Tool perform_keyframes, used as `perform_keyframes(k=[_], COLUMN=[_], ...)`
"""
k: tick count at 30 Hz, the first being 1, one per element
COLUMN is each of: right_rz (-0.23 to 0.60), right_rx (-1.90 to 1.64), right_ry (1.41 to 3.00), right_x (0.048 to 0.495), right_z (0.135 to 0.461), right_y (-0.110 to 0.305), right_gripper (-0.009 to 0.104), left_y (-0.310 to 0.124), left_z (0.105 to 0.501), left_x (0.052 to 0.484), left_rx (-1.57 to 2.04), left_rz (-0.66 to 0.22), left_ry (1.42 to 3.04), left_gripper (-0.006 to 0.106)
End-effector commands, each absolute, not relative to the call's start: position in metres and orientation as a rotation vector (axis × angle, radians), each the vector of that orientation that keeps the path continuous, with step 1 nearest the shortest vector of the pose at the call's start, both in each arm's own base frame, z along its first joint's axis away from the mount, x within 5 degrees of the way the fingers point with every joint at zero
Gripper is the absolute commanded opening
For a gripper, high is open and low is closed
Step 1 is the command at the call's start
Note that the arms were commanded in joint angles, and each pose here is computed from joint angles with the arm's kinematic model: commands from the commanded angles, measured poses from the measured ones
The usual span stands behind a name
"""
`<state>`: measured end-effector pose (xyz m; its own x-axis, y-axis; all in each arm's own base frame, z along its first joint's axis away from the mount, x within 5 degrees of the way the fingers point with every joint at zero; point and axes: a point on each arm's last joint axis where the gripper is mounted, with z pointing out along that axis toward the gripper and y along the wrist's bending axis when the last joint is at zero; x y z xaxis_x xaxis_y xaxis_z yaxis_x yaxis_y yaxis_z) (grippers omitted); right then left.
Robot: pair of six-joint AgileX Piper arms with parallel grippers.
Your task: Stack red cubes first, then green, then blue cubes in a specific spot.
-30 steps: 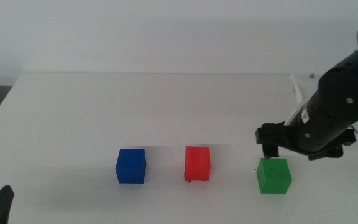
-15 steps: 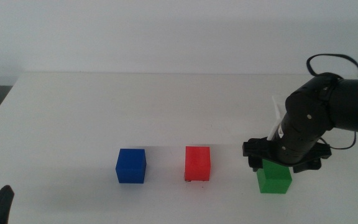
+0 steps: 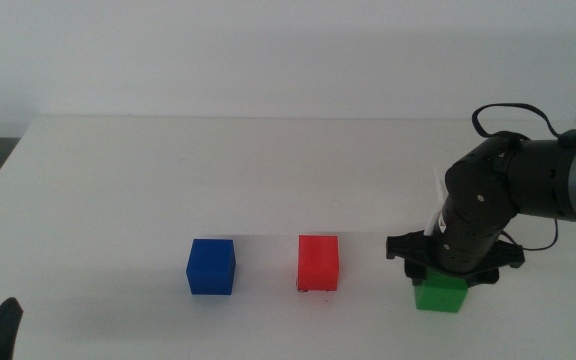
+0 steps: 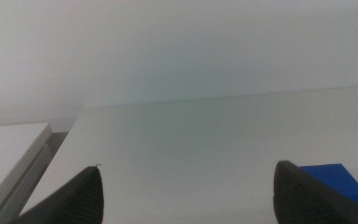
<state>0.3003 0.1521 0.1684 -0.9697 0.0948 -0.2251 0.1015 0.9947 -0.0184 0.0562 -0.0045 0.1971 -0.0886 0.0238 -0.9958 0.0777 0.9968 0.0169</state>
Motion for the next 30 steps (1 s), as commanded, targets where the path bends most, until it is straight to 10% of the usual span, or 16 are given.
perform_keyframes(k=[1,5,12,30], right_rz=[-0.064,-0.15,-0.054,-0.041], right_rx=[0.16,0.123,0.05,0.043], right_ry=[2.903,2.846,2.747,2.805], right_x=[0.299,0.299,0.302,0.323], right_z=[0.18,0.225,0.297,0.253], right_y=[0.146,0.155,0.224,0.295], right_gripper=[0.003,0.006,0.01,0.01], left_y=[-0.004,-0.004,-0.004,-0.004], left_z=[0.199,0.199,0.199,0.199], left_x=[0.056,0.056,0.056,0.056], left_rx=[0.074,0.074,0.074,0.074], left_rz=[-0.046,-0.046,-0.046,-0.046], left_ry=[1.643,1.643,1.643,1.643], left_gripper=[0.094,0.094,0.094,0.094])
